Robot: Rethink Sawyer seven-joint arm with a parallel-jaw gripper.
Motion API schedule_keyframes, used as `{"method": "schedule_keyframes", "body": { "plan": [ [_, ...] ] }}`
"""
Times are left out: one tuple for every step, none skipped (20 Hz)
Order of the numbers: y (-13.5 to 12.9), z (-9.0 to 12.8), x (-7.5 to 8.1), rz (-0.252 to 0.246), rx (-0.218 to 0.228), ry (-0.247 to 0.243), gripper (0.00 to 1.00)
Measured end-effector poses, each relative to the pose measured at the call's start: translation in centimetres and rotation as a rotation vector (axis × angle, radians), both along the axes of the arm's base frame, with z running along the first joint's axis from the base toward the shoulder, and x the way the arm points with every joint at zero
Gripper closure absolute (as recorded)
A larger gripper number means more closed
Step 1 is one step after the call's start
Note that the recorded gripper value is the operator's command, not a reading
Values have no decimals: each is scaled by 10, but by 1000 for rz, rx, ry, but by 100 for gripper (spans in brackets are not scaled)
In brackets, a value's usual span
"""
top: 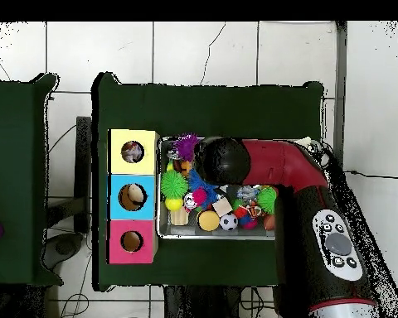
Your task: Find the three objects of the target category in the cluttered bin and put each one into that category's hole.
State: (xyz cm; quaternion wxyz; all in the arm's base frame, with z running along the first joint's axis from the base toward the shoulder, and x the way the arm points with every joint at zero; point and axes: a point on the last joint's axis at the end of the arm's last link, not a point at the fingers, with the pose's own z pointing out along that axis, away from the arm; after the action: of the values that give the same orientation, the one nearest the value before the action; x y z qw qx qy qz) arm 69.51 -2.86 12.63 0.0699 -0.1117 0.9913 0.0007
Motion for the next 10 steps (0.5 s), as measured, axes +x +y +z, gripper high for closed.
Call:
{"method": "schedule_keyframes", "body": {
  "plan": [
    [0,-3,-2,1,0,2,100],
    [0,-5,-4,2,1,3,100],
    [0,-8,-5,1,3,5,100],
    [-1,-13,-9,1,7,9,100],
    [-1,-17,-12,1,9,11,100],
    [-1,-19,-15,0,11,14,100],
    [0,-22,-17,0,13,16,100],
    [-1,-23,-18,0,14,16,100],
    [-1,-24,-19,-1,15,16,100],
    [-1,-25,-19,-2,16,16,100]
  ]
}}
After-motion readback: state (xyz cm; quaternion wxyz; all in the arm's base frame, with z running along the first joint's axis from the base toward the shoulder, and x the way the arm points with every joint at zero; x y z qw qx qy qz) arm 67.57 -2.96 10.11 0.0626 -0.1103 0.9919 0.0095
